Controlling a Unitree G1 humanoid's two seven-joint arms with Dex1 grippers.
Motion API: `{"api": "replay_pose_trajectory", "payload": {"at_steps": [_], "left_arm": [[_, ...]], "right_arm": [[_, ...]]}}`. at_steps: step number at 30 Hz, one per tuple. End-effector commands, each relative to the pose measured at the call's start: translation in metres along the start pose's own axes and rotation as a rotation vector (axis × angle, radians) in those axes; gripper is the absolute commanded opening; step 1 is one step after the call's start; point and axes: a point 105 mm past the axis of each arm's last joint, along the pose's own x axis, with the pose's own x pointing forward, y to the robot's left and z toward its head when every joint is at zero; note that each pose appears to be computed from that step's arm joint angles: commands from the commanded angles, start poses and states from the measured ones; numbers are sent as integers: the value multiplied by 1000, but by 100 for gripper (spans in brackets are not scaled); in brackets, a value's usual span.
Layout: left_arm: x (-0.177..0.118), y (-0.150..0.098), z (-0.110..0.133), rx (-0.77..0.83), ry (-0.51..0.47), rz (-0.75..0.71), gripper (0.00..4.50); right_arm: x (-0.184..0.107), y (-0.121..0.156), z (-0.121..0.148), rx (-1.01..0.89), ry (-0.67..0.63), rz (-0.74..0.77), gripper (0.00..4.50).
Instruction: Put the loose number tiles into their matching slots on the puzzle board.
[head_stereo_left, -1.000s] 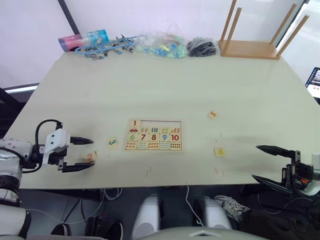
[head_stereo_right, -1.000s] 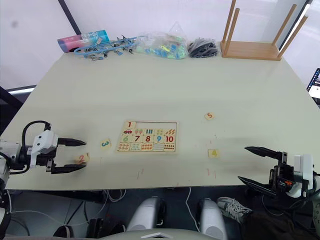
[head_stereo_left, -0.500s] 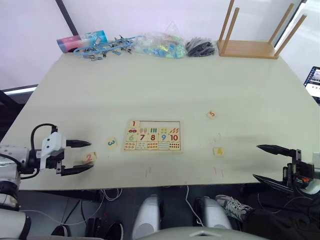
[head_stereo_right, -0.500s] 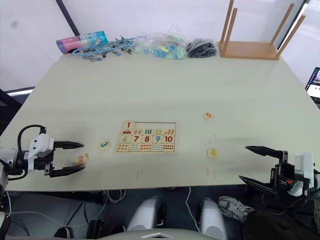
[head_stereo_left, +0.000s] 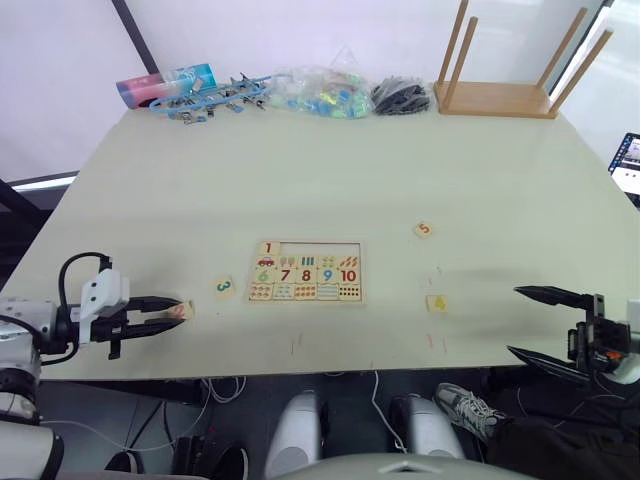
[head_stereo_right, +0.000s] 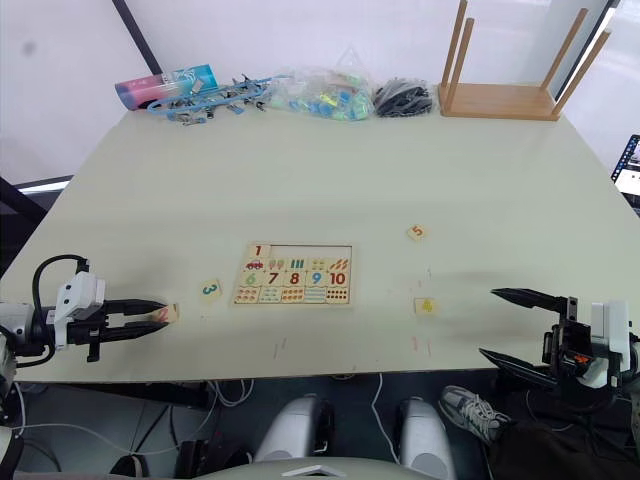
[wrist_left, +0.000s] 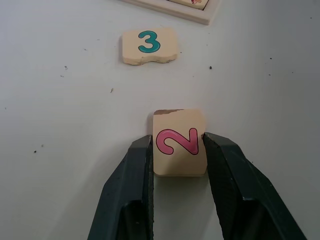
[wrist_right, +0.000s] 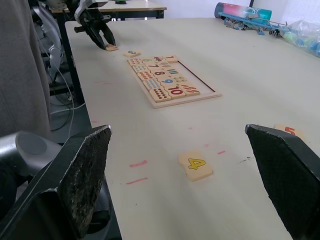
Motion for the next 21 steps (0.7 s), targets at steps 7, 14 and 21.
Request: {"api": "replay_pose_trajectory", "payload": {"at_steps": [7, 14, 21], "left_arm": [[-4, 23, 43, 57, -98, 4, 102], [4, 43, 89, 121, -175, -15, 102], [41, 52, 146, 183, -243, -144, 102]], "right_arm": [[2, 4, 7, -20, -48, -51, 450], [7, 6, 5, -22, -70, -78, 450], [14, 9, 2, -26, -106, -125, 450]]}}
